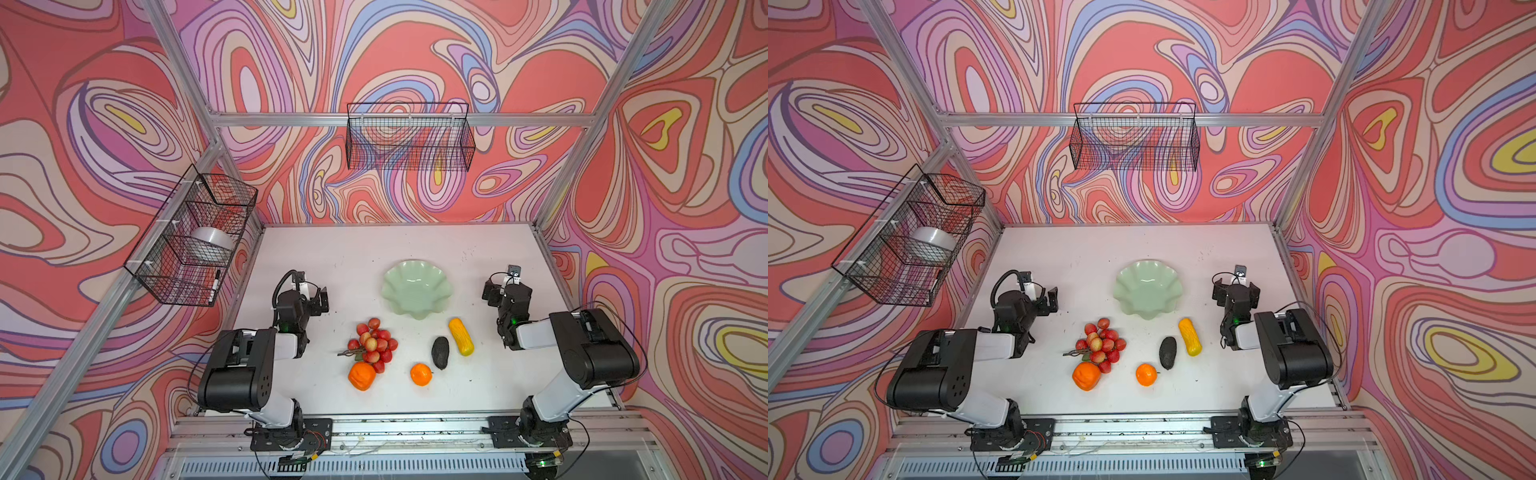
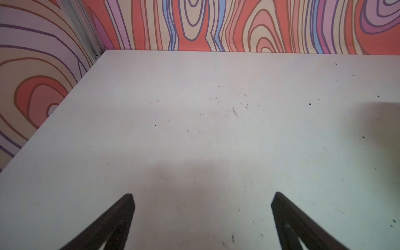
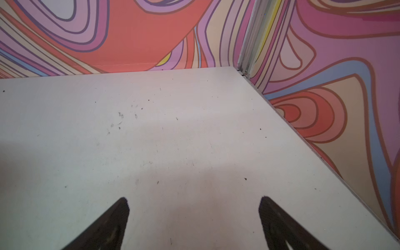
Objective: Place and organize the fake fruits in the fruit bowl
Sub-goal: 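Raise both arms from rest toward the fruit on the table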
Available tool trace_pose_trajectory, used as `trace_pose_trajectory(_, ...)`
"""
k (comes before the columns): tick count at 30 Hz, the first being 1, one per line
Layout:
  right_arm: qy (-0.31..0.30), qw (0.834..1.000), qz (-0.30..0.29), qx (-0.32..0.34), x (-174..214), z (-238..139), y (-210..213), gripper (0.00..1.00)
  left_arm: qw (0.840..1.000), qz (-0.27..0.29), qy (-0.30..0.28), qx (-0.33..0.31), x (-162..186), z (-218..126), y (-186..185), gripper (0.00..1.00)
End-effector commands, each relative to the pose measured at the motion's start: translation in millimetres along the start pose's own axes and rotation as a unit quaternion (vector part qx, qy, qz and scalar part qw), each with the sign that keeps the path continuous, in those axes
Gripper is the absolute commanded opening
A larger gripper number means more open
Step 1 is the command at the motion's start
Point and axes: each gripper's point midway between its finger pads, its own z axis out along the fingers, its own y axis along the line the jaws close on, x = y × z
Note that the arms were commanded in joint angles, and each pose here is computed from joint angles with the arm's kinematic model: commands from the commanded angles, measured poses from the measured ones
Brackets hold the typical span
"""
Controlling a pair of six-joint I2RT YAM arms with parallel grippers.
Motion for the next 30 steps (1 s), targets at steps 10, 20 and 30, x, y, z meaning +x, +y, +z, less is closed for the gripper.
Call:
trace_pose_trajectory(10, -0.089, 0.995, 0.039, -0.012, -26.7, -22.0, -5.9, 0.98, 1.000, 0.005, -0.003, 0.008, -2.5, 0.0, -2.4, 1.00)
trace_pose_trajectory(20, -0.106, 0.993, 0.036, -0.027, -20.7, -30.6, -4.2, 0.98, 0.999, -0.010, -0.011, 0.034, -2.8, -2.9, -1.5, 1.00)
trace_pose_trajectory(30, -0.106, 0.994, 0.032, -0.022, -18.2, -26.3, -4.6, 0.98, 0.998, -0.014, -0.017, 0.054, -3.7, -5.4, -3.5, 1.00)
